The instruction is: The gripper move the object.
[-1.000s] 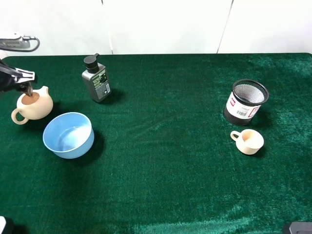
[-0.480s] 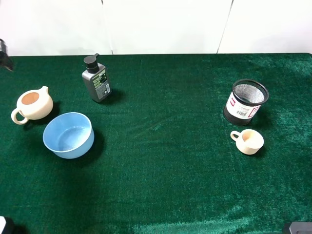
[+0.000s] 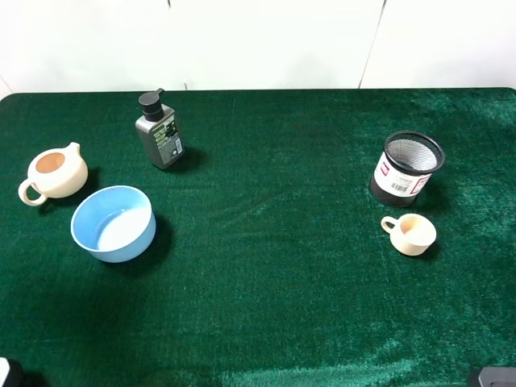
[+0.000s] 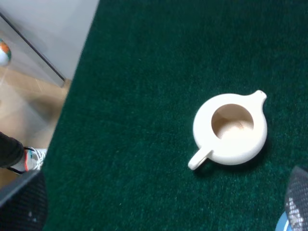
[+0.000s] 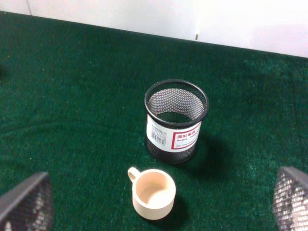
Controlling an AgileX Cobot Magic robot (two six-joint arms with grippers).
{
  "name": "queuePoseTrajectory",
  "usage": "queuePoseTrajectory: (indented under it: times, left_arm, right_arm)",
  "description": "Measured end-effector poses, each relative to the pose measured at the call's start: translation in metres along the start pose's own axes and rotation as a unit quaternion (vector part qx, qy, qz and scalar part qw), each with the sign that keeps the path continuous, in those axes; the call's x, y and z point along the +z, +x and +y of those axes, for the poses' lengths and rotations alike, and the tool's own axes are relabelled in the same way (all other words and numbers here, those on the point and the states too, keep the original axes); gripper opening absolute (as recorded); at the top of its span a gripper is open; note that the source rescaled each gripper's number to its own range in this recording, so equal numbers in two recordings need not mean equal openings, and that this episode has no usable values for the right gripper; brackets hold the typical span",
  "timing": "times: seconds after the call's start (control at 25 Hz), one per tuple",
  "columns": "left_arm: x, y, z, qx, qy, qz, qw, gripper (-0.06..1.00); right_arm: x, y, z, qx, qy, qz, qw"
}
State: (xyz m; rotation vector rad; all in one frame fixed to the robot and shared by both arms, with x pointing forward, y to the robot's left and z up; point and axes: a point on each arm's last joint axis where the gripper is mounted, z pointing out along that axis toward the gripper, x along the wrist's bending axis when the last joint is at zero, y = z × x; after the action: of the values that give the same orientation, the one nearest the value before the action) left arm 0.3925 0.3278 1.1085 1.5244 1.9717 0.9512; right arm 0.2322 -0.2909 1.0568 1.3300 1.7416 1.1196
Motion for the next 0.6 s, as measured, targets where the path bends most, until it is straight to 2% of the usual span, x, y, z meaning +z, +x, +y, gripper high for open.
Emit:
queuePoseTrajectory:
  times: [0.24, 0.44, 0.6]
  left_arm:
    - [-0.048, 0.013, -0.019, -0.022, -0.038, 0.004, 0.999, 1.00]
    - [-0.078, 0.019, -0.038, -0.050, -0.063, -0.017, 0.997, 1.00]
    - [-0.086, 0.020, -0.058, -0.063, -0.075, -0.033, 0.995, 1.00]
  right_arm:
    - [0.000, 0.000, 0.000, 0.000, 0.000, 0.000, 1.000]
    - [0.000, 0.000, 0.000, 0.000, 0.000, 0.000, 1.000]
    - [0.000, 0.000, 0.000, 0.000, 0.000, 0.000, 1.000]
